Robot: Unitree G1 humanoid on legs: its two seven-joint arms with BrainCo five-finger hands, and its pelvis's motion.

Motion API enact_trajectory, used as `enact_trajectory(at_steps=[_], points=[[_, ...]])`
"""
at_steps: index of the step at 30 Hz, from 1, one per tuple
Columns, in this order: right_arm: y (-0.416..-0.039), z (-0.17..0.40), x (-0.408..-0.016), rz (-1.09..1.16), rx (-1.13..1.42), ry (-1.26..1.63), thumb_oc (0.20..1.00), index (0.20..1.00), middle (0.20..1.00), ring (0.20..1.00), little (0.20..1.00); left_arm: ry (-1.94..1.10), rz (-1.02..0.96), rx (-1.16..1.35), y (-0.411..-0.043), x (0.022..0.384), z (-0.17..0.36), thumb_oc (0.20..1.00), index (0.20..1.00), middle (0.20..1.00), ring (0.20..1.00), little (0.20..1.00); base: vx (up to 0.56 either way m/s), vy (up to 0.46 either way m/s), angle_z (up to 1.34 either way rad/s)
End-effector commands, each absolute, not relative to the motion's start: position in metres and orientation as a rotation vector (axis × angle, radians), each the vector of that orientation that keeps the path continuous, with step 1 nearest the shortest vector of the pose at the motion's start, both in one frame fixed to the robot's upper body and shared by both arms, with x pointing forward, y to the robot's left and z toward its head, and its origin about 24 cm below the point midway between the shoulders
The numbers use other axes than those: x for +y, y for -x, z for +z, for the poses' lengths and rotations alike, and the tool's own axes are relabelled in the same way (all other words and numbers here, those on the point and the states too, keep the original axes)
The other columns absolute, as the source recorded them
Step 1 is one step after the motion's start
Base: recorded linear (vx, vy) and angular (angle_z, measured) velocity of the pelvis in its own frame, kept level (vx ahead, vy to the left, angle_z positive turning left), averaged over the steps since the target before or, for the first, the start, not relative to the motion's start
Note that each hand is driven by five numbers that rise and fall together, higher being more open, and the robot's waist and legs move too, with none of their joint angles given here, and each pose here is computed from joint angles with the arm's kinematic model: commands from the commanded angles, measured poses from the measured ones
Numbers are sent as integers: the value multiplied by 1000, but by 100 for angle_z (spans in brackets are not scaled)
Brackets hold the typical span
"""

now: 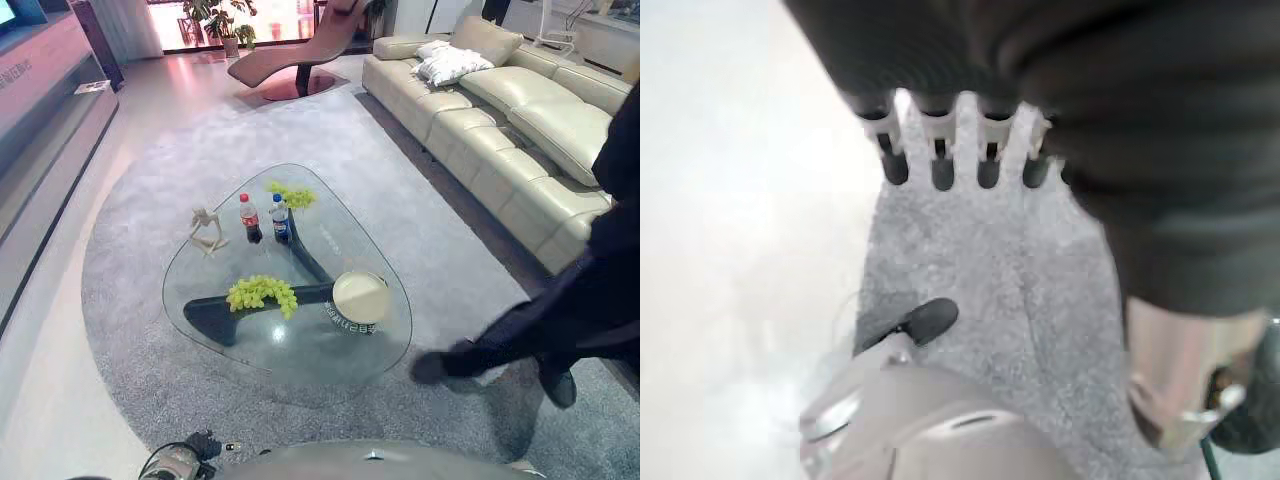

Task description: Pick up fruits into the plate

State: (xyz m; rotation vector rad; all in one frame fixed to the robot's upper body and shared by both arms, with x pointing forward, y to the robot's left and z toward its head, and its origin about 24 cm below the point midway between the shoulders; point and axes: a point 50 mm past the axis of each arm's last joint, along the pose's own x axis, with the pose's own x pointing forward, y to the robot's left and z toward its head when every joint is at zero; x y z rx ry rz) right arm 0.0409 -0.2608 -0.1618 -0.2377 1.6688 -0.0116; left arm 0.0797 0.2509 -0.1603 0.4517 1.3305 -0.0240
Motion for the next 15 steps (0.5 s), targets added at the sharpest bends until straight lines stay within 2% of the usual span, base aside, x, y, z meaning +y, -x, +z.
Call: enact_trajectory(at_steps=[1, 15], points=[[-60, -161, -255, 27, 1673, 272, 1000, 1000, 1000, 1000, 1000, -470, 5, 1273, -102, 257, -154, 1000, 1000, 1000, 1000, 1000, 454, -83, -45], [-63, -160, -257, 22, 1669, 269, 1000, 1000, 1000, 1000, 1000, -495, 24, 1262, -106, 257, -153, 1000, 1000, 1000, 1000, 1000, 0, 0, 0]])
